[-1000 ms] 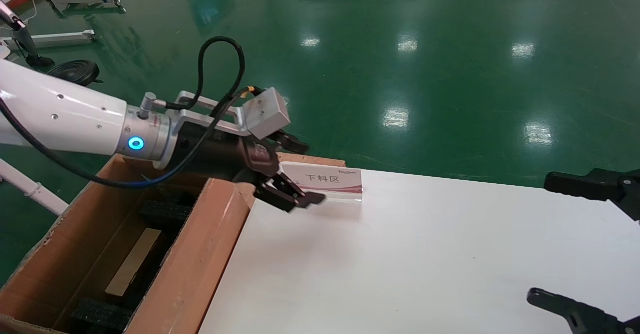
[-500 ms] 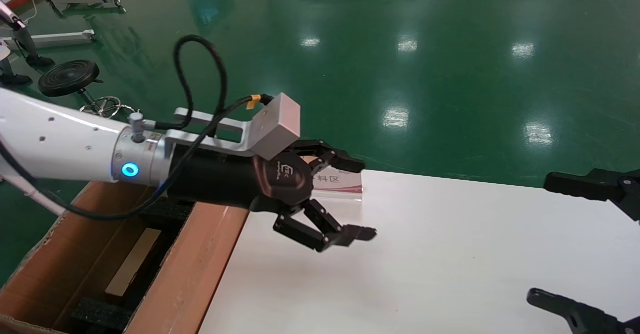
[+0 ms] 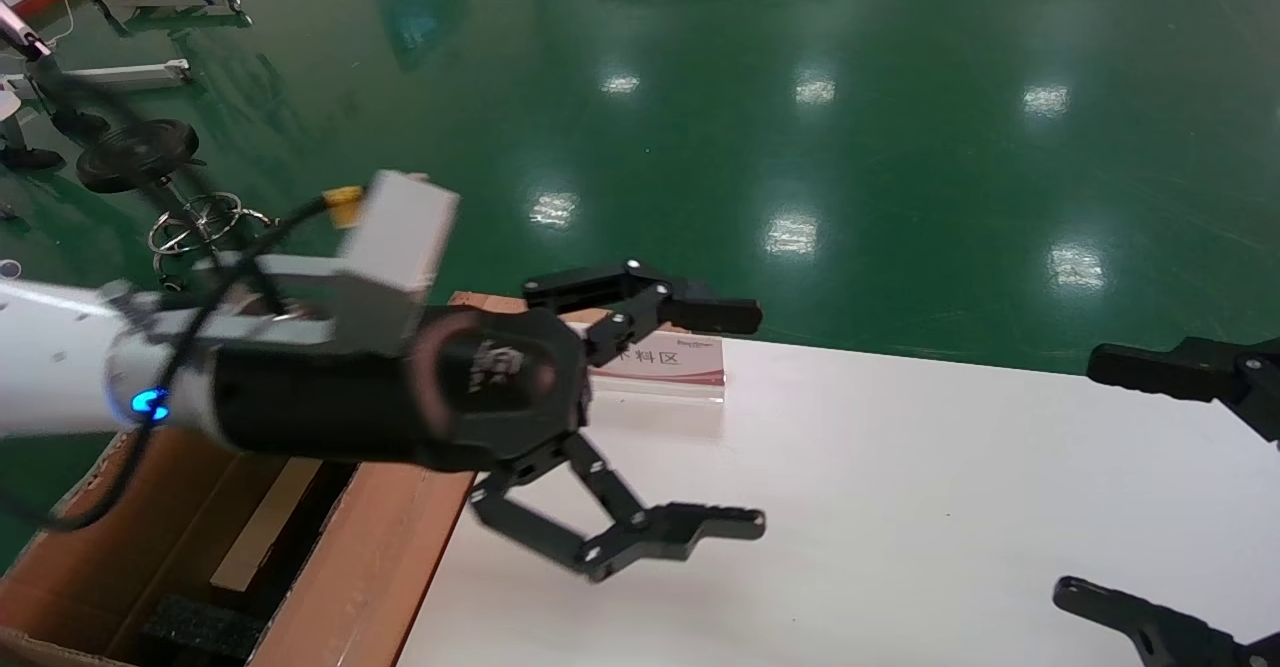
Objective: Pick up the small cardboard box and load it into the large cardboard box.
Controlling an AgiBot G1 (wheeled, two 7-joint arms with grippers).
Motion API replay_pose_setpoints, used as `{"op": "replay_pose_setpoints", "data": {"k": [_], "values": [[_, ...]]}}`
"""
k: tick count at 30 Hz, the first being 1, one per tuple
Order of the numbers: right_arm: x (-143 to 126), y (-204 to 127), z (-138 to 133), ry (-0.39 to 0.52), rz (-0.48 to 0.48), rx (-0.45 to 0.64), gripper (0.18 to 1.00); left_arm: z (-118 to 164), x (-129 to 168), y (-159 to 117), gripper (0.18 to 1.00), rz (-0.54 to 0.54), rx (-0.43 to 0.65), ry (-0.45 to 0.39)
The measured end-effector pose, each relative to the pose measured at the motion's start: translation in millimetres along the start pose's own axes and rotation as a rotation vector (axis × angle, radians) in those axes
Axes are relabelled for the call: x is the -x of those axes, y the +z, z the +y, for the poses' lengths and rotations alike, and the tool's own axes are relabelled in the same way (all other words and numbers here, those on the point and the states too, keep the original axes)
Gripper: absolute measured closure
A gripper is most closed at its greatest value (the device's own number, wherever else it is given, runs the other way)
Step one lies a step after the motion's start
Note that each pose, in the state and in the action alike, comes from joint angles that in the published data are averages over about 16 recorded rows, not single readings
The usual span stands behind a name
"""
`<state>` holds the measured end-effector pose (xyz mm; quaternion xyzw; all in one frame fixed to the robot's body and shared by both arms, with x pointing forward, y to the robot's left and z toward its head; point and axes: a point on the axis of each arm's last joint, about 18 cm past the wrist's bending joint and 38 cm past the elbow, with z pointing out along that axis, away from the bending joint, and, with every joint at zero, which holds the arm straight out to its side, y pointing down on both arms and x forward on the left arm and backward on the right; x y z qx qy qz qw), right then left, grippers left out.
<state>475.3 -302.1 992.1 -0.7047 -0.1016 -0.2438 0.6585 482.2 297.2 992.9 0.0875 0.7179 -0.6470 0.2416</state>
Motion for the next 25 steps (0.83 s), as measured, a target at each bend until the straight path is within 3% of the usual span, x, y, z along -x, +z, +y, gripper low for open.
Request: {"op": "replay_pose_setpoints", "data": {"k": [7, 25], "values": [[0.0, 0.0, 0.0, 0.0, 0.0, 0.0, 0.178, -2.8, -7.3, -6.9, 0.184, 0.003, -0.054, 0.022], [0.0, 0.0, 0.0, 0.0, 0.0, 0.0, 0.178, -2.8, -7.4, -7.0, 0.184, 0.003, -0.055, 0.023]]}}
